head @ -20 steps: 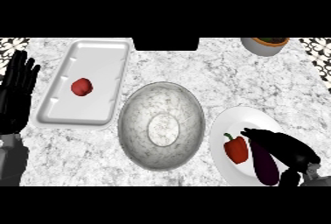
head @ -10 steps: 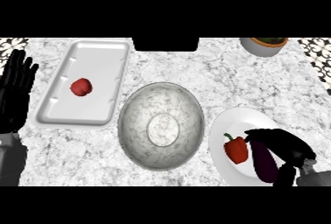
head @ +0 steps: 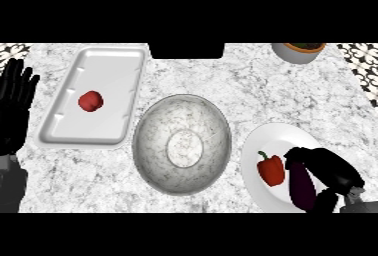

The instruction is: Pick the eggplant from the plate and place it in the bowl

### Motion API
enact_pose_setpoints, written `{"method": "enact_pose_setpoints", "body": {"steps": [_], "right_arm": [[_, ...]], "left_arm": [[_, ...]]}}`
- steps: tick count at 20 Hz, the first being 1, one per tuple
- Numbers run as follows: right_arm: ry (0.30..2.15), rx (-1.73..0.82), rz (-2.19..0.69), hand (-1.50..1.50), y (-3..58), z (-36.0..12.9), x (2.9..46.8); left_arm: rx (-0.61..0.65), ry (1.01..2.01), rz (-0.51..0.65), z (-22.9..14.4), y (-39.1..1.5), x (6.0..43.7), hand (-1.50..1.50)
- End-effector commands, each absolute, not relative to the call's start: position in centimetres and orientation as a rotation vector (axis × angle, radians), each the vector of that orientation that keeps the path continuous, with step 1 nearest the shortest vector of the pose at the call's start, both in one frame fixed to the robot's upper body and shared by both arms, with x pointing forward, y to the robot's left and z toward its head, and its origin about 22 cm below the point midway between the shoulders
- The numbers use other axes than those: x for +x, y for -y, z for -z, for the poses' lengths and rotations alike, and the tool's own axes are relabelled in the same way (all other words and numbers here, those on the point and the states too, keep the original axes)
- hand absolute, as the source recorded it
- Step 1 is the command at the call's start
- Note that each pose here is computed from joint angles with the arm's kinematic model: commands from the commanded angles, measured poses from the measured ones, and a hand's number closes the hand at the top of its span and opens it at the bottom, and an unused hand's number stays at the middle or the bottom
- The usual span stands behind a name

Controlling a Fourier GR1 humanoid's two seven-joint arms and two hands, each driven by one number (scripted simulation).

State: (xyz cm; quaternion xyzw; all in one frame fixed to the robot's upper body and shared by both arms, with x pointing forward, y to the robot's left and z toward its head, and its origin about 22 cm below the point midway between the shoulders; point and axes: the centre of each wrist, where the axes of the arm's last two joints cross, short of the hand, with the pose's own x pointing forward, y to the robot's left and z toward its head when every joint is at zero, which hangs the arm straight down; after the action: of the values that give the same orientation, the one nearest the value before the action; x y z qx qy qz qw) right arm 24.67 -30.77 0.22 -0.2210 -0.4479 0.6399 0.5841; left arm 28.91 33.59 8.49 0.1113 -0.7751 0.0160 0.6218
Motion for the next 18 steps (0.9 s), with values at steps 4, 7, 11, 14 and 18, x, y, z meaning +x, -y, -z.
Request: {"method": "enact_pose_setpoints", "body": {"steps": [4, 7, 11, 14, 18], "right_arm": [[0.638, -0.876, -1.000, 1.50, 37.7, 2.4, 15.4], [0.615, -0.983, -0.897, 1.50, 37.9, 1.6, 11.2], [0.631, -1.156, -0.786, 1.50, 36.3, -0.8, 6.5], [0.682, -1.276, -0.706, 1.50, 34.5, -4.7, 4.5], [0.828, -1.297, -0.651, 1.50, 31.0, -9.4, 1.8]], "left_arm": [[0.395, 1.716, -0.125, -7.2, -36.4, 26.6, 0.00], [0.414, 1.701, -0.145, -7.4, -37.4, 26.0, 0.00], [0.389, 1.715, -0.155, -7.2, -36.9, 25.8, 0.00], [0.380, 1.738, -0.142, -7.1, -37.3, 25.4, 0.00], [0.351, 1.754, -0.127, -8.1, -36.8, 25.8, 0.00]]}}
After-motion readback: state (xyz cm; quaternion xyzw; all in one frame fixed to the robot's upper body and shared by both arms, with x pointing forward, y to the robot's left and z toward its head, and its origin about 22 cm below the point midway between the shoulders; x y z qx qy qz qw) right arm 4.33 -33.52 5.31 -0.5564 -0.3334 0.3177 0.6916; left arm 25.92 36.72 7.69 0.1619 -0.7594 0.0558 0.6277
